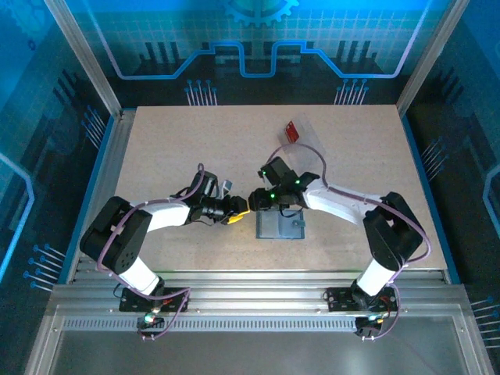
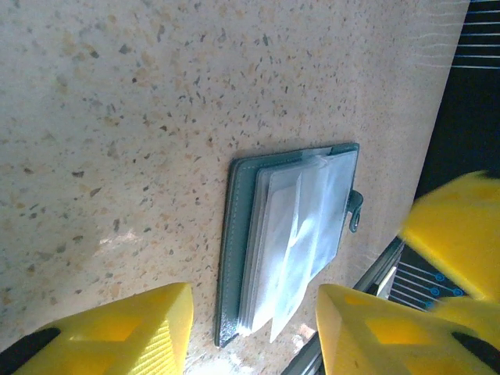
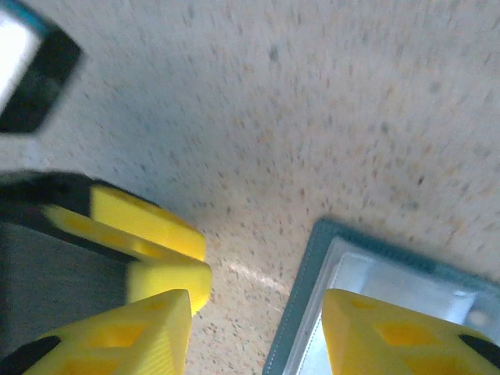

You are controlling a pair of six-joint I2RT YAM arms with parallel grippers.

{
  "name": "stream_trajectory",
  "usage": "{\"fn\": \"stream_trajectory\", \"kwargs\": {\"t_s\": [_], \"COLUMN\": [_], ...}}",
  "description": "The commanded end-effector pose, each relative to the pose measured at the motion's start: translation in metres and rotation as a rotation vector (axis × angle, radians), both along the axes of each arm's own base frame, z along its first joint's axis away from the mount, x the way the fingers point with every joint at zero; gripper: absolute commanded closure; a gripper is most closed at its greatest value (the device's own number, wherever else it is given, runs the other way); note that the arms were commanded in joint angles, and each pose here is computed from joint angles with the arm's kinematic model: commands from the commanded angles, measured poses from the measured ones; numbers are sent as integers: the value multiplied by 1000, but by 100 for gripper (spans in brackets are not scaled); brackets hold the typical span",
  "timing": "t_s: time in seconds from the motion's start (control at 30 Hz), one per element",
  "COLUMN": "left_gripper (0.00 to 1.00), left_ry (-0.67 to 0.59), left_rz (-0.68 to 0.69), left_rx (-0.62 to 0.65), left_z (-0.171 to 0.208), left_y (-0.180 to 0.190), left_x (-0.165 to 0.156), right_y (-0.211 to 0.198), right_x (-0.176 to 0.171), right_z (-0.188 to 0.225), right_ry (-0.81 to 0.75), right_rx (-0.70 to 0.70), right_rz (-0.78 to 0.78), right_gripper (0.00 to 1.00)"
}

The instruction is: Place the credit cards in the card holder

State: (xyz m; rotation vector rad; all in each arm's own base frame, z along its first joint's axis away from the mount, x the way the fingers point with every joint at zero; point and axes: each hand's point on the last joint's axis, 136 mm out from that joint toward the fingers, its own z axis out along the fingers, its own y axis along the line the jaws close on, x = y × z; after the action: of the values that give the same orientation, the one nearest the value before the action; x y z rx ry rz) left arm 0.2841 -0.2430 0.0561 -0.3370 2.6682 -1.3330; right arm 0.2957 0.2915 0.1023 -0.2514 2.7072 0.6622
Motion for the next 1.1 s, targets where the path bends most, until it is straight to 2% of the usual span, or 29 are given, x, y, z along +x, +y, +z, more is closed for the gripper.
{"fn": "stream_trajectory", "kwargs": {"t_s": [0.0,0.13,0.3,0.43,0.57,0.8,1.07], "left_gripper": [52,50,49,48,48,48,48], "left_ry": [-60,-98,-123,-131,-140,-148,-135], "left_rz": [-4,-3,-5,-8,-10,-12,-12], "left_rx": [-28,-30,-33,-36,-39,-38,-30], "left_z": [17,26,34,37,40,43,37], "left_y": [1,3,4,4,4,4,4], "left_x": [1,1,-1,-1,-2,-1,0], "right_y": [-28,-51,-78,-92,-106,-118,-131], "right_x": [19,57,118,163,206,266,303], "right_z": [22,42,67,72,62,34,2], "right_ry": [-63,-122,-241,-308,-342,-325,-265], "right_rx": [-96,-149,-256,-314,-363,-331,-272], "right_rz": [-12,-53,-93,-99,-114,-150,-198], "right_gripper": [51,52,62,66,67,67,66]}}
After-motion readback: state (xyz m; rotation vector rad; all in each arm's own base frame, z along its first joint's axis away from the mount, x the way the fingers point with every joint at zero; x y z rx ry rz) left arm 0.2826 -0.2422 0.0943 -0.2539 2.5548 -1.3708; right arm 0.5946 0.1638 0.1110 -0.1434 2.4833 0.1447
